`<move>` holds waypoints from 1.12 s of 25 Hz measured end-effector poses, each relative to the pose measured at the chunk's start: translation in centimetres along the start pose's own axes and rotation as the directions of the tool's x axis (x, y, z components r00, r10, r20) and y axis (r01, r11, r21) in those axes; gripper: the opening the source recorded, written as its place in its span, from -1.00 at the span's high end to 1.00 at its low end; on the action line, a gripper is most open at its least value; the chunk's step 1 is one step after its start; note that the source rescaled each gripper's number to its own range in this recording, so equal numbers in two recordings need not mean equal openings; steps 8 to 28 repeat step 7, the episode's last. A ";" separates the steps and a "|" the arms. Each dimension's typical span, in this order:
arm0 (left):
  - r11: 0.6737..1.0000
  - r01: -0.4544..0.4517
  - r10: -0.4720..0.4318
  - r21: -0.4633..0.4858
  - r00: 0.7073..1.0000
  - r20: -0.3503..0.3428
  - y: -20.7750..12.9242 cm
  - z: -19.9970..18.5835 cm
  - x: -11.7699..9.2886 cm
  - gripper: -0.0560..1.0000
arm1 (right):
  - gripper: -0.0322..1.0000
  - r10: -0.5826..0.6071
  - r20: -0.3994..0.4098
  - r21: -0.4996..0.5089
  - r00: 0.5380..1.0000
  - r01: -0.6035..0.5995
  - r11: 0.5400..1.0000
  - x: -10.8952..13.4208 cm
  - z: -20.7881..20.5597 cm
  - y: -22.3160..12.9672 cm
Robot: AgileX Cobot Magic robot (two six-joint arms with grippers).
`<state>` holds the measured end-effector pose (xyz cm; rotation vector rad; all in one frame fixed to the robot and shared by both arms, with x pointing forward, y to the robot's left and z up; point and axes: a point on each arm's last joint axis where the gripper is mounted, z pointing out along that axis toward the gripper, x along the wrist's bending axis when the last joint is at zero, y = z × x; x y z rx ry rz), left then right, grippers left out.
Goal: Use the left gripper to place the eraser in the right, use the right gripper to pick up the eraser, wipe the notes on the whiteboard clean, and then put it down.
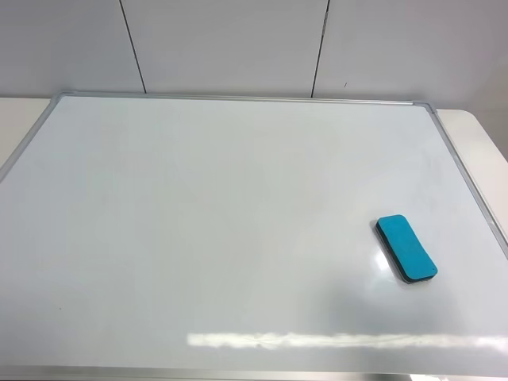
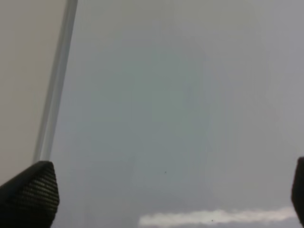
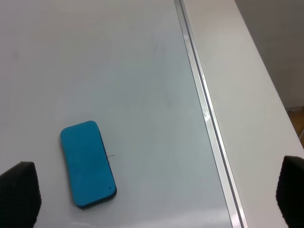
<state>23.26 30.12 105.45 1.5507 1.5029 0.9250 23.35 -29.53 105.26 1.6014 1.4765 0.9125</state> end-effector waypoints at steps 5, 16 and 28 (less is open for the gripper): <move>1.000 0.000 0.000 0.000 1.000 0.000 0.0 0.0 0.0 -1.00 | -1.00 0.000 0.000 0.000 1.000 0.000 1.000 0.0 0.0 0.0; 1.000 0.000 0.000 0.000 1.000 0.000 0.0 0.0 0.0 -1.00 | -1.00 0.000 0.000 0.000 1.000 0.000 1.000 0.0 0.0 0.0; 1.000 0.000 0.000 0.000 1.000 0.000 0.0 0.0 0.0 -1.00 | -1.00 0.000 0.000 0.000 1.000 0.000 1.000 0.0 0.0 0.0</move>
